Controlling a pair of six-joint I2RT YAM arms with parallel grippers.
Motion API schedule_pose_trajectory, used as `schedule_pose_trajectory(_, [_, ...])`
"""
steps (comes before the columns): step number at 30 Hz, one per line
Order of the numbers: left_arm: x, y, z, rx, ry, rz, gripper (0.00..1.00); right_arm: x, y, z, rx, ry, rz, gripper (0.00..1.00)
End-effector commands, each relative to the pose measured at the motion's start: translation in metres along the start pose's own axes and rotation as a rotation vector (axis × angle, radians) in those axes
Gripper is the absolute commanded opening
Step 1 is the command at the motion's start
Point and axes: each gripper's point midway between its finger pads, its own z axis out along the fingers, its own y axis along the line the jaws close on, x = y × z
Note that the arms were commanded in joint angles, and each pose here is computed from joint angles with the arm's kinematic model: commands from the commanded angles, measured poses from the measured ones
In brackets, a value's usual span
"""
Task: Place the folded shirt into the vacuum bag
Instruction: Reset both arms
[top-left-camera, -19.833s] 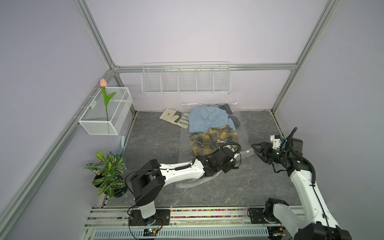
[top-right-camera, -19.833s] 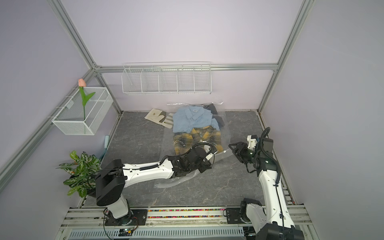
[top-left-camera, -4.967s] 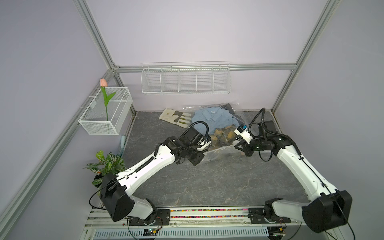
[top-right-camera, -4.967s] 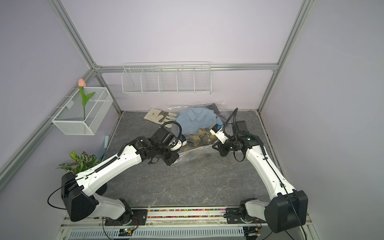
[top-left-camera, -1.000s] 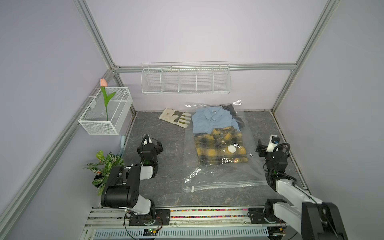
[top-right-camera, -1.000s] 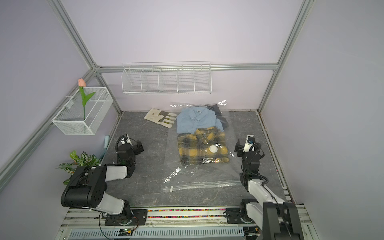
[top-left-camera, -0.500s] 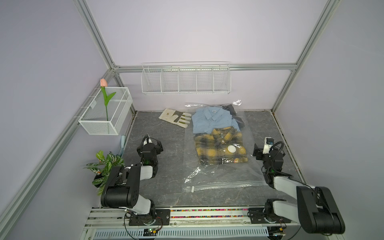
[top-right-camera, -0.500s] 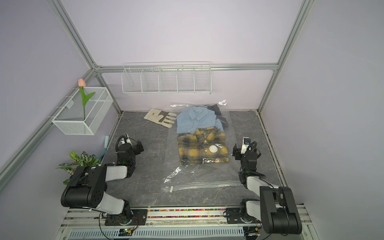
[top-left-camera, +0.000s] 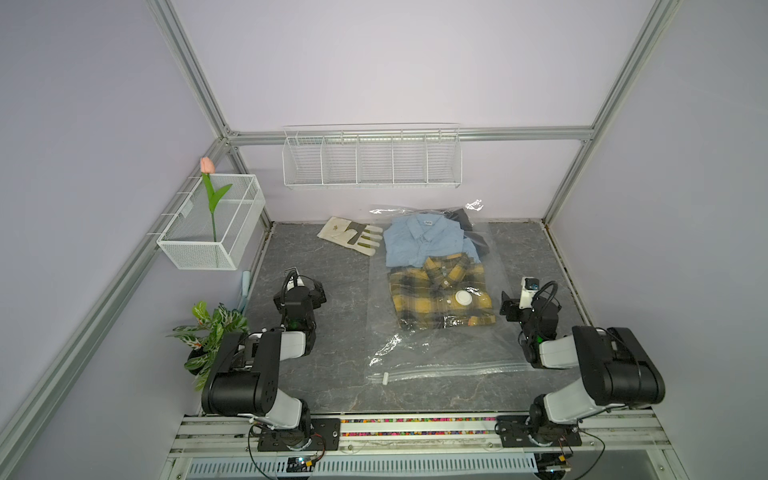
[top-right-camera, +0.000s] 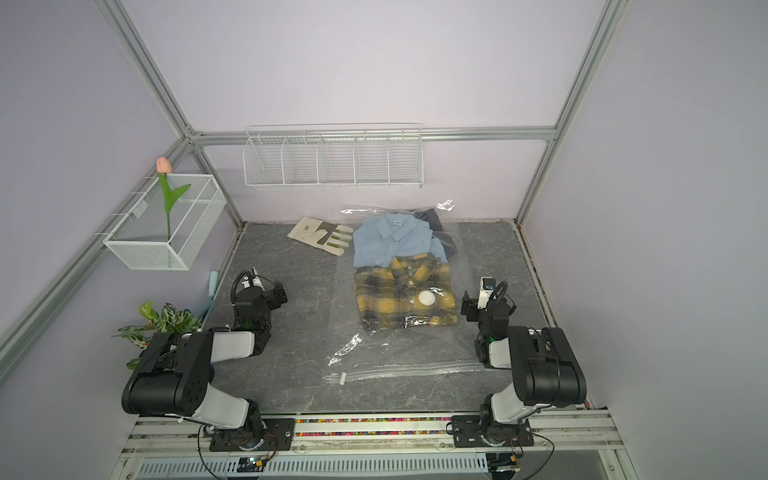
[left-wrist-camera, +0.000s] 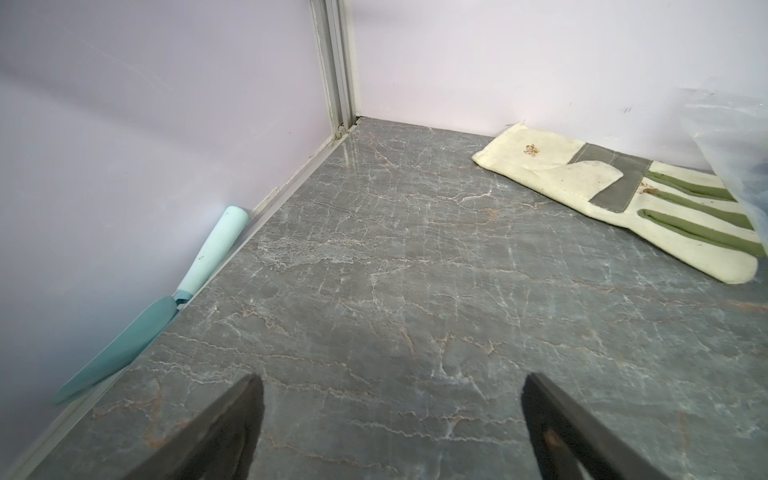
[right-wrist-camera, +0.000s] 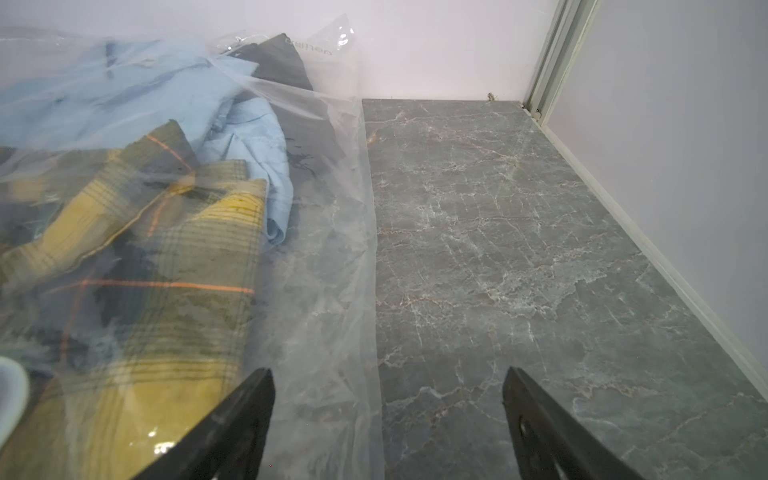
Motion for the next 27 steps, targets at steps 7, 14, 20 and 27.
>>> schedule_pose_trajectory(7, [-0.013, -0.001, 0.001, -0.008, -0.032, -0.005, 0.99, -0.019, -0.009, 0.008, 0.040, -0.033, 0.031, 0.89])
schedule_pose_trajectory(14, [-0.013, -0.001, 0.001, -0.008, -0.031, -0.005, 0.99, -0.021, -0.020, -0.008, 0.105, -0.110, 0.056, 0.89])
schedule_pose_trajectory(20, [-0.013, -0.001, 0.002, -0.009, -0.031, -0.005, 0.99, -0.021, -0.024, -0.023, 0.128, -0.171, 0.071, 0.89])
schedule_pose_trajectory(27, [-0.013, -0.001, 0.001, -0.008, -0.031, -0.004, 0.99, -0.022, -0.014, -0.025, 0.075, -0.192, 0.041, 0.89])
